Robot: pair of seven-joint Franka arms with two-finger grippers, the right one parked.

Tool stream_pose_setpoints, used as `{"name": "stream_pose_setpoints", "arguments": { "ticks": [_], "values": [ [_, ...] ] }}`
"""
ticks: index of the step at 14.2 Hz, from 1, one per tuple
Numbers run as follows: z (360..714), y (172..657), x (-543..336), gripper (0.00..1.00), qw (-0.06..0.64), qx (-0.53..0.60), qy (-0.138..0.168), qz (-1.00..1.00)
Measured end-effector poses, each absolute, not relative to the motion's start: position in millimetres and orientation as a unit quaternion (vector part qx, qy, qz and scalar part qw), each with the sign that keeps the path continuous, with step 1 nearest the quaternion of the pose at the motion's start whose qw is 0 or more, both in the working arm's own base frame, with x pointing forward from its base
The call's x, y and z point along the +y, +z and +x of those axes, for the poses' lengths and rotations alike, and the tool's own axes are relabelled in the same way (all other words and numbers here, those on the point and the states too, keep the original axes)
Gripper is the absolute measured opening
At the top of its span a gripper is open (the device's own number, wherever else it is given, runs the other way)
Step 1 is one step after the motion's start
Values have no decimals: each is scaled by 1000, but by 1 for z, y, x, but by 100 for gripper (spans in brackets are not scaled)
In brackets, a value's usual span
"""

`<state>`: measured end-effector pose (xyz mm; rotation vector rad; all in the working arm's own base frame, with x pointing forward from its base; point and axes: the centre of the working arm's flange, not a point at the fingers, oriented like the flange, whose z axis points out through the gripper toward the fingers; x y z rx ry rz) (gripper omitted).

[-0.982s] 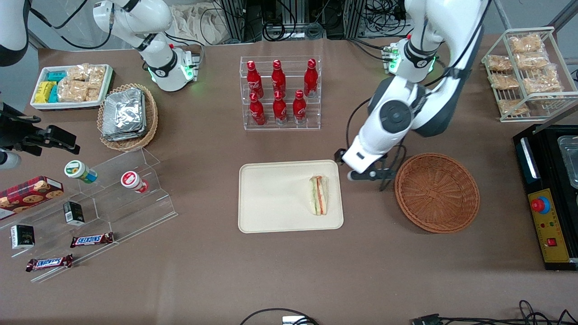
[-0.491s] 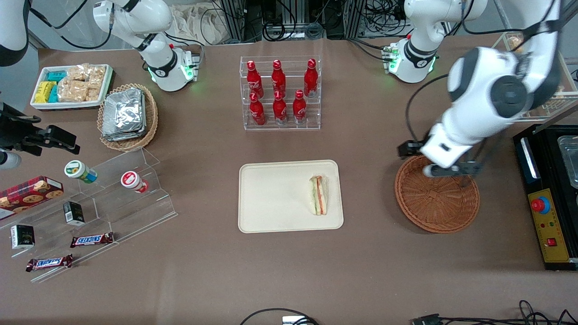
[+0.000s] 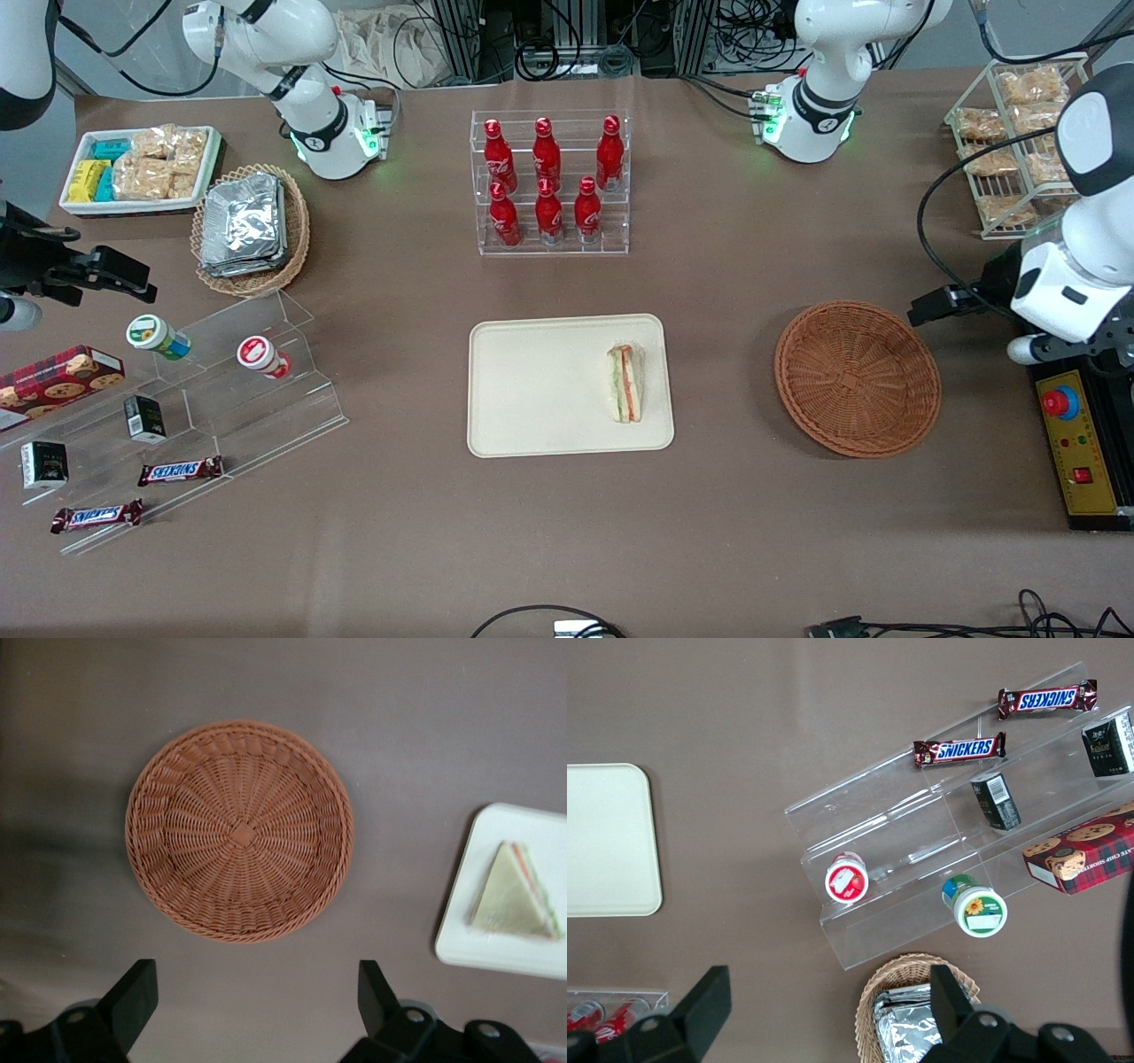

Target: Place sandwich from basket to tray

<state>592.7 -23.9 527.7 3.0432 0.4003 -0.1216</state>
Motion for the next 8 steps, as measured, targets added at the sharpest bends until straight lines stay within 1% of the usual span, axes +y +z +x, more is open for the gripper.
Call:
{"name": "stream_pose_setpoints", "arguments": {
  "ticks": [1,3,5,8],
  "values": [
    [597,529,-28,100,25,149,-38,988],
    [600,527,-42,100,5,152,-45,987],
    [599,525,-51,100,-19,122,-50,991],
    [598,531,-48,100,-28,61,-60,996]
  ]
}}
